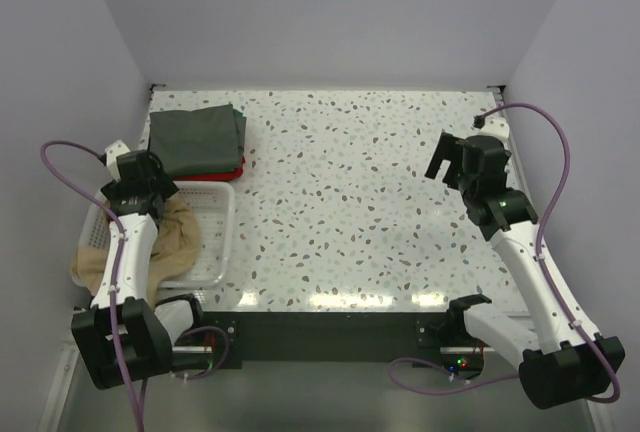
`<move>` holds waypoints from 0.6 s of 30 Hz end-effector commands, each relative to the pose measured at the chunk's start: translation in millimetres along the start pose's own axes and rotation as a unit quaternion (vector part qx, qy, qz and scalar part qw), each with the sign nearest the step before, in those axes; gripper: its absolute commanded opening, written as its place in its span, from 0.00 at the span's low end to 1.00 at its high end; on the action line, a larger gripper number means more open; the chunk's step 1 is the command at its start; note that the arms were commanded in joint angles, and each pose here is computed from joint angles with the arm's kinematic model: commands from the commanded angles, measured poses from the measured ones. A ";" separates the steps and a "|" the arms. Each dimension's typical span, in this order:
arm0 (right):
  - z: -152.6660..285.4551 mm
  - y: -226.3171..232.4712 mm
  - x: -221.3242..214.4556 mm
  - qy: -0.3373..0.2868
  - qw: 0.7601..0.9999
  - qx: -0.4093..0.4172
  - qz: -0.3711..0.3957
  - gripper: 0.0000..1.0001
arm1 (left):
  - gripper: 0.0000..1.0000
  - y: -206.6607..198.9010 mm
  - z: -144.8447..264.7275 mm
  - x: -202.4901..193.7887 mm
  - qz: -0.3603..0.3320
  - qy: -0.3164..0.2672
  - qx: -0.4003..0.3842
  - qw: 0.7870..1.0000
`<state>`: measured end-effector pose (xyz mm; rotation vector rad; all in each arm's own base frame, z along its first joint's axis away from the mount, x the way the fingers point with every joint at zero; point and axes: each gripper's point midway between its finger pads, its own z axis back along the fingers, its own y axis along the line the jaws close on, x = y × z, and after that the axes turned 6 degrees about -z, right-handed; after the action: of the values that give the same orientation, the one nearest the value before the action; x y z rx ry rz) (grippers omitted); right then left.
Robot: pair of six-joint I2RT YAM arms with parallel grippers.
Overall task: Fold and stack the t-shirts
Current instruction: Grab the tshirt from the pile
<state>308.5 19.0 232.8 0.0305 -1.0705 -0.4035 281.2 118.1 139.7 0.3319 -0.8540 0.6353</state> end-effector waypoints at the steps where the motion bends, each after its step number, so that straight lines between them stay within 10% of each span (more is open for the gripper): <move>1: 7.8 -1.4 11.5 -0.018 1.000 -0.004 -0.013 0.99 | 0.74 -3.5 -10.0 23.1 0.016 -0.039 -0.020 0.999; 10: 6.5 -0.8 13.7 -0.017 1.000 -0.007 -0.015 0.99 | 0.00 -13.5 -0.5 34.3 0.022 -0.050 -0.050 0.997; 18: -3.7 17.1 23.4 -0.014 1.000 0.016 -0.016 0.99 | 0.00 -24.8 47.8 74.0 0.076 -0.102 -0.110 0.986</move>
<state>312.6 18.9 229.8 0.0186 -1.0495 -0.4138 294.3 111.0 171.3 0.2235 -0.9810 0.6255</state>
